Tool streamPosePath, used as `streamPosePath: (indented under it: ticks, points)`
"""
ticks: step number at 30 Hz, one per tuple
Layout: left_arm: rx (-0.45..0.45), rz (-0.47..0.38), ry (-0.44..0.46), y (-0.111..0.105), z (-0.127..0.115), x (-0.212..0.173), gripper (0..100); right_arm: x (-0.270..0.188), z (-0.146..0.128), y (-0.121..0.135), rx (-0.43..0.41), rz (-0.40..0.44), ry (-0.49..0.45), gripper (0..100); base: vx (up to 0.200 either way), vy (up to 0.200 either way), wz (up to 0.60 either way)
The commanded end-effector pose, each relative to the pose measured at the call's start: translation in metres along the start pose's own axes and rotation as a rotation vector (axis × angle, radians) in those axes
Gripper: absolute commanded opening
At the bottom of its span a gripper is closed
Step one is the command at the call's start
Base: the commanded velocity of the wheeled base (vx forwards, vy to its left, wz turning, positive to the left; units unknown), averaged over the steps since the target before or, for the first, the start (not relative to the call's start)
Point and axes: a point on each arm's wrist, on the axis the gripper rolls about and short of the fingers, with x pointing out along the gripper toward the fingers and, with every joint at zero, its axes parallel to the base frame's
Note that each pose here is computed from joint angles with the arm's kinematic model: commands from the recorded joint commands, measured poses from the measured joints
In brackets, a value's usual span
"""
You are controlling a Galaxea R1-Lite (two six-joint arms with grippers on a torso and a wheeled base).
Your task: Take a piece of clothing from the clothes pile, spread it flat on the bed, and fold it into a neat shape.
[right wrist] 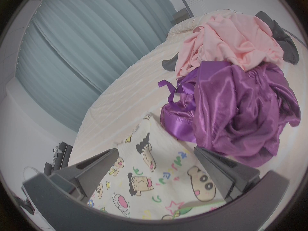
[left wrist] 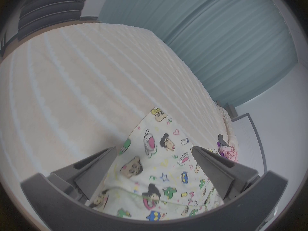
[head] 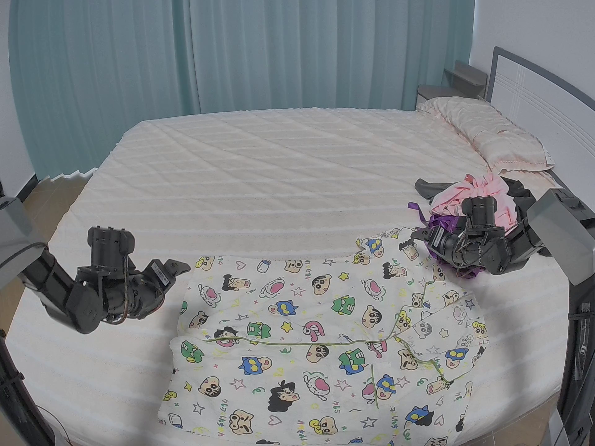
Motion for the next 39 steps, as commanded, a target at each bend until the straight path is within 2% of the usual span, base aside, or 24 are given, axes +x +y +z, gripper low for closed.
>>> streamPosePath:
  ticks: [1, 4, 8, 13, 21, 28, 29, 39]
  points:
    - [0.085, 0.042, 0.038, -0.001, 0.014, 0.053, 100, -0.028, -0.009, 0.0, -0.019, 0.018, 0.01, 100, 0.0, 0.0, 0.0]
    - [0.108, 0.032, 0.035, -0.004, 0.019, 0.073, 100, -0.032, -0.015, -0.005, -0.039, 0.014, 0.013, 100, 0.0, 0.0, 0.0]
    - [0.168, 0.06, 0.065, 0.0, 0.02, 0.103, 100, -0.035, -0.021, -0.009, -0.045, 0.002, 0.031, 100, 0.0, 0.0, 0.0]
    - [0.178, 0.054, 0.058, 0.002, 0.022, 0.123, 100, -0.038, -0.023, -0.006, -0.049, 0.007, 0.033, 100, 0.0, 0.0, 0.0]
    - [0.172, -0.018, 0.084, -0.001, 0.029, 0.129, 100, -0.044, -0.023, 0.0, -0.055, 0.016, 0.031, 100, 0.0, 0.0, 0.0]
    - [0.173, -0.035, 0.07, -0.002, 0.035, 0.141, 100, -0.043, -0.026, -0.004, -0.049, 0.004, 0.042, 100, 0.0, 0.0, 0.0]
    - [0.173, -0.037, 0.07, -0.002, 0.035, 0.141, 0, -0.044, -0.026, -0.005, -0.048, 0.002, 0.043, 100, 0.0, 0.0, 0.0]
    - [0.159, -0.039, 0.036, 0.0, 0.049, 0.142, 0, -0.042, -0.027, -0.009, -0.037, -0.008, 0.048, 100, 0.0, 0.0, 0.0]
